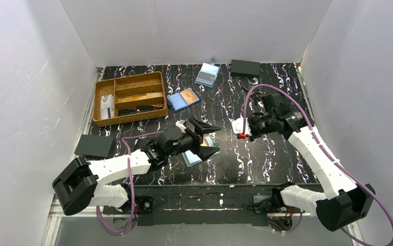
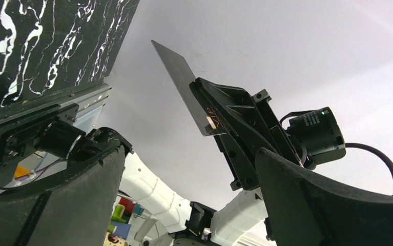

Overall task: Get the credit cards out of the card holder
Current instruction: Remove the credit card from the card holder, then place the credit card in the storage box.

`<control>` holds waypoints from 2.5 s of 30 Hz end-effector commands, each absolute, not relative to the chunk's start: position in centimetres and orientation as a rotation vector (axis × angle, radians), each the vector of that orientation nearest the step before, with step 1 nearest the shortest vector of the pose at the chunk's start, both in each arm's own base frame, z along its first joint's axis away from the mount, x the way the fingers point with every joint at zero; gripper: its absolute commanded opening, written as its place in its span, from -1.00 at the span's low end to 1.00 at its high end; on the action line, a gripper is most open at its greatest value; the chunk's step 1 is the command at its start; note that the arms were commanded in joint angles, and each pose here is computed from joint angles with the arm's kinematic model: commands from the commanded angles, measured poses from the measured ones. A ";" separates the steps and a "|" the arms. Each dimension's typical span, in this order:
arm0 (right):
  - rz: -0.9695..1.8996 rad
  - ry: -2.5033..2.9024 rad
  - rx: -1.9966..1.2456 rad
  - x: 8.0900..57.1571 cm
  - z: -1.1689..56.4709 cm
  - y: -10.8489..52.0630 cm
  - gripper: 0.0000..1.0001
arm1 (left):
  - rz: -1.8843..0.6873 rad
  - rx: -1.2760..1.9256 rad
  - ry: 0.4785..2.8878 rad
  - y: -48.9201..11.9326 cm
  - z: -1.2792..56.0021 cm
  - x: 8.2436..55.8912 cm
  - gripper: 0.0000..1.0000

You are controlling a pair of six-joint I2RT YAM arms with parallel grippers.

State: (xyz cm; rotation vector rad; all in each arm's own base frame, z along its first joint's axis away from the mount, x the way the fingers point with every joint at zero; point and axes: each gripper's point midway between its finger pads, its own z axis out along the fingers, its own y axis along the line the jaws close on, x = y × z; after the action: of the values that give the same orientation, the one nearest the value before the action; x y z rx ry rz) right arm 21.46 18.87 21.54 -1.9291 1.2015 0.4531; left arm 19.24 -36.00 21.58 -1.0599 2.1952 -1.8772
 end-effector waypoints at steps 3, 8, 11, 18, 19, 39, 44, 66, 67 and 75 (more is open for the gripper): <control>0.469 1.125 -1.903 21.4 23.7 19.9 -0.97 | -1.920 -1.107 2.165 -37.8 23.2 20.0 0.90; 0.476 1.123 -1.903 21.3 23.5 20.1 -0.97 | -1.932 -1.103 2.165 -39.1 23.5 20.3 0.49; 0.480 1.123 -1.907 21.1 23.3 20.1 -0.97 | -1.938 -1.098 2.157 -39.5 23.5 20.5 0.13; 0.502 1.118 -1.923 20.4 22.4 20.0 -0.97 | -1.969 -1.072 2.157 -40.4 23.1 20.7 -0.88; 0.507 1.112 -1.928 20.2 22.4 20.0 -0.95 | -1.973 -1.069 2.157 -40.5 23.0 20.7 -1.00; 0.750 1.297 -1.712 17.1 23.0 19.8 0.97 | -1.570 -0.109 1.948 -33.2 19.5 17.5 -1.00; 0.877 1.403 -1.530 18.2 21.4 19.9 0.97 | -1.425 0.267 1.774 -30.1 20.3 15.0 -1.00; 0.894 1.597 -1.277 21.6 17.0 17.8 0.97 | -0.639 0.219 1.821 -16.5 24.8 18.2 -1.00; 0.887 1.598 -1.277 21.6 17.1 17.8 0.97 | -0.605 0.227 1.831 -16.1 24.9 18.3 -1.00; 0.862 1.607 -1.274 21.7 17.1 17.5 0.97 | -0.504 0.231 1.906 -14.8 24.8 19.9 -1.00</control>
State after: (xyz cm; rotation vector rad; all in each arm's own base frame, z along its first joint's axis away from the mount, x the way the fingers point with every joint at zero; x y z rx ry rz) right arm 21.26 17.64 16.47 -1.2854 1.6260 0.8903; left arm 18.92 -16.23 26.34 0.2084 1.8191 -0.6220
